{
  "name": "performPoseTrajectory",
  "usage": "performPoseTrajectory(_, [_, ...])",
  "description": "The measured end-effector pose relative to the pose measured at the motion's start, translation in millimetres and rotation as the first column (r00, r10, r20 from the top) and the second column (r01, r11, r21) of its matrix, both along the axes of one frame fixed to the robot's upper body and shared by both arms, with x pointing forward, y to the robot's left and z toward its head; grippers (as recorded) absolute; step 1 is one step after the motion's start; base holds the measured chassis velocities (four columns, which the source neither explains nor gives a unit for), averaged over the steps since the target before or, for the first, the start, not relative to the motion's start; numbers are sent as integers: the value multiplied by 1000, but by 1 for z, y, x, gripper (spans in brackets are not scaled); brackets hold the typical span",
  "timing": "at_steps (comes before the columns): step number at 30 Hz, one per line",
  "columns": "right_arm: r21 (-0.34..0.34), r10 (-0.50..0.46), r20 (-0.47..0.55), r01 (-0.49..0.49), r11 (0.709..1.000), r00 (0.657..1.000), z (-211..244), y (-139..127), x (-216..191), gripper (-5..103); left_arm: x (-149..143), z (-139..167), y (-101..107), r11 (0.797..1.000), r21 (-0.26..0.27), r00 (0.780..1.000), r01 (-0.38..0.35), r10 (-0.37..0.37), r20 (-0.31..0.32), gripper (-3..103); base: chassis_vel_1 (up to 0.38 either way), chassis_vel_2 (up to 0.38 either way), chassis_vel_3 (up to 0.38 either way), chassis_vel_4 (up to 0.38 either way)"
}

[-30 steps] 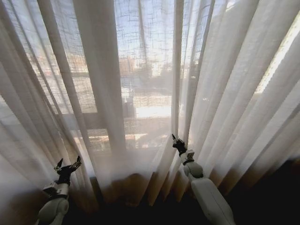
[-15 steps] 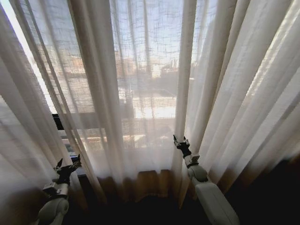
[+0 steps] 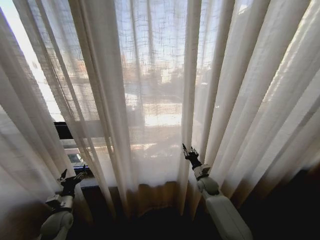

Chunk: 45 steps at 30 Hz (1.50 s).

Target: Open the curtains by pulling them apart, changing their state from closed to fully open.

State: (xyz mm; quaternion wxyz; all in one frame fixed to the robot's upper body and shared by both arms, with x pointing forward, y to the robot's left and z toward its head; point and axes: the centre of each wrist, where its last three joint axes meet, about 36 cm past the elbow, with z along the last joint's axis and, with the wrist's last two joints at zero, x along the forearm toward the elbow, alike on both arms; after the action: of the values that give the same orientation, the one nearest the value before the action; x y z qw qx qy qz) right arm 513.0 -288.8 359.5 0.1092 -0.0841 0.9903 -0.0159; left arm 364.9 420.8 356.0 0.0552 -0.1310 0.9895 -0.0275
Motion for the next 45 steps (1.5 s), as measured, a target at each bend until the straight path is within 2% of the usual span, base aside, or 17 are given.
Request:
performPoseTrajectory(1, [-3,-5,-2,5,1000,1000,-1,-3,-2,15,0,0,0,1000,0,1000,0,0,0,100,0,0,0,0])
performPoseTrajectory(3, [-4,-7,-3,7,1000,1000,-1,-5,-3,15,0,0,0,1000,0,1000,0,0,0,100,0,0,0,0])
performPoseTrajectory(5, [-3,-12,-5,12,1000,1000,-1,-8,-5,4,0,0,0,1000,0,1000,0,0,0,100,0,0,0,0])
performPoseTrajectory(7, [-8,-19,-14,18,1000,1000,0,-14,-7,1,0,0,0,1000,0,1000,0,0,0,100,0,0,0,0])
performPoseTrajectory(19, [-21,-30,-31,29,999,999,-3,-22,-7,0,0,0,0,1000,0,1000,0,0,0,100,-17,-19,18,26])
performPoseTrajectory(26, [-23,-28,-35,27,999,999,-4,-24,-5,0,0,0,0,1000,0,1000,0,0,0,100,-155,-155,189,174])
performPoseTrajectory(45, [-19,-31,-31,31,999,999,-6,-37,-9,0,0,0,0,1000,0,1000,0,0,0,100,-320,-314,310,314])
